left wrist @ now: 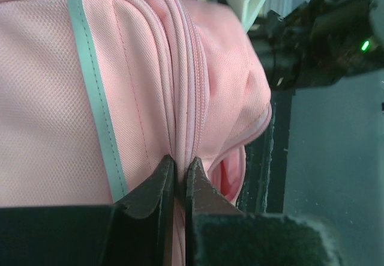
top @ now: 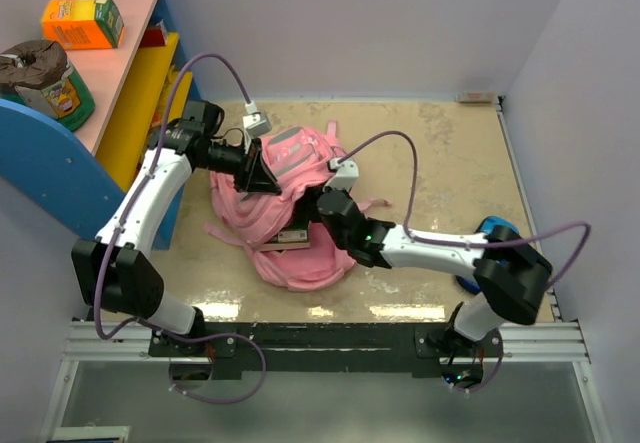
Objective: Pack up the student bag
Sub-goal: Adjust the book in the student bag.
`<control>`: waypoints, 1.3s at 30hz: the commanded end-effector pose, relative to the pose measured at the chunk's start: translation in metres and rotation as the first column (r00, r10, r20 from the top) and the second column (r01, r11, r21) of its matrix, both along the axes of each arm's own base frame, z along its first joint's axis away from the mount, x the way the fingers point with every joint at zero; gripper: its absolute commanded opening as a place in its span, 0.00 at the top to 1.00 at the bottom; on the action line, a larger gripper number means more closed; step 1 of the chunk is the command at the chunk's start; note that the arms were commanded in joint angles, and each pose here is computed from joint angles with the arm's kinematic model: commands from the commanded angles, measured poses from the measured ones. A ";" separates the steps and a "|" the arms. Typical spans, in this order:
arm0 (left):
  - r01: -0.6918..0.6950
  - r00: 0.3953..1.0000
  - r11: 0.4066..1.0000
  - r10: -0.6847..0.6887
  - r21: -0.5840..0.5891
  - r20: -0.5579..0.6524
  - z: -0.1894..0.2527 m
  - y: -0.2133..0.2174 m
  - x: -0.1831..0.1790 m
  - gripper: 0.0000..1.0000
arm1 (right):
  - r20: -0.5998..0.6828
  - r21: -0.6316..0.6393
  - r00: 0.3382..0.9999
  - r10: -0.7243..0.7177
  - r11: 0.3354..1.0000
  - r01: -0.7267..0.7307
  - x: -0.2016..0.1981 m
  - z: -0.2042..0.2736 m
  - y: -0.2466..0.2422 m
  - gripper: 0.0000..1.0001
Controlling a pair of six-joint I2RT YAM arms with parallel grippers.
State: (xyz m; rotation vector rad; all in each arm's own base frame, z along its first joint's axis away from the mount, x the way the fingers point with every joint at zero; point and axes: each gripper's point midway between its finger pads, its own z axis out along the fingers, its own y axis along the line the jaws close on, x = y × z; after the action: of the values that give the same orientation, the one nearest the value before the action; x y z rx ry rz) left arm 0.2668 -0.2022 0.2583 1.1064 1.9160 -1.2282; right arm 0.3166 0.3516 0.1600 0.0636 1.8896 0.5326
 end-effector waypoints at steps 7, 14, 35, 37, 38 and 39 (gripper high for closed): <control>0.194 0.981 0.973 -0.188 -0.125 0.054 0.031 -0.015 -0.018 1.00 | 0.072 0.143 0.987 0.143 0.978 -0.152 -0.063 0.035 -0.054 0.97; 0.186 0.982 0.977 -0.182 -0.106 0.046 0.023 -0.016 -0.012 1.00 | 0.060 0.161 0.970 0.236 0.957 -0.243 -0.102 -0.005 -0.054 0.92; 0.275 0.961 0.958 -0.277 -0.084 -0.010 -0.016 -0.041 -0.036 1.00 | 0.059 0.106 0.988 0.146 0.983 -0.152 -0.089 -0.036 0.019 1.00; 0.257 0.966 0.965 -0.257 -0.057 0.002 -0.023 -0.047 -0.029 1.00 | 0.089 0.104 0.992 0.092 0.989 -0.101 -0.082 -0.021 0.009 1.00; 0.261 0.965 0.964 -0.261 -0.051 0.008 -0.024 -0.052 -0.029 1.00 | 0.103 0.101 0.993 0.062 0.992 -0.073 -0.080 -0.012 0.002 1.00; 0.244 0.969 0.968 -0.245 -0.050 -0.022 -0.025 -0.056 -0.026 1.00 | 0.109 0.096 0.992 0.056 0.993 -0.067 -0.079 -0.007 -0.003 0.98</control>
State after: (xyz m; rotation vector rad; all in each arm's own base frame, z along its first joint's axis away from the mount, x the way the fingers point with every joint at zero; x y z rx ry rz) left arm 0.2401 -0.2324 0.2107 1.3371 1.9294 -1.3865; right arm 0.2078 0.3699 0.0952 -0.1651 1.9066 0.7308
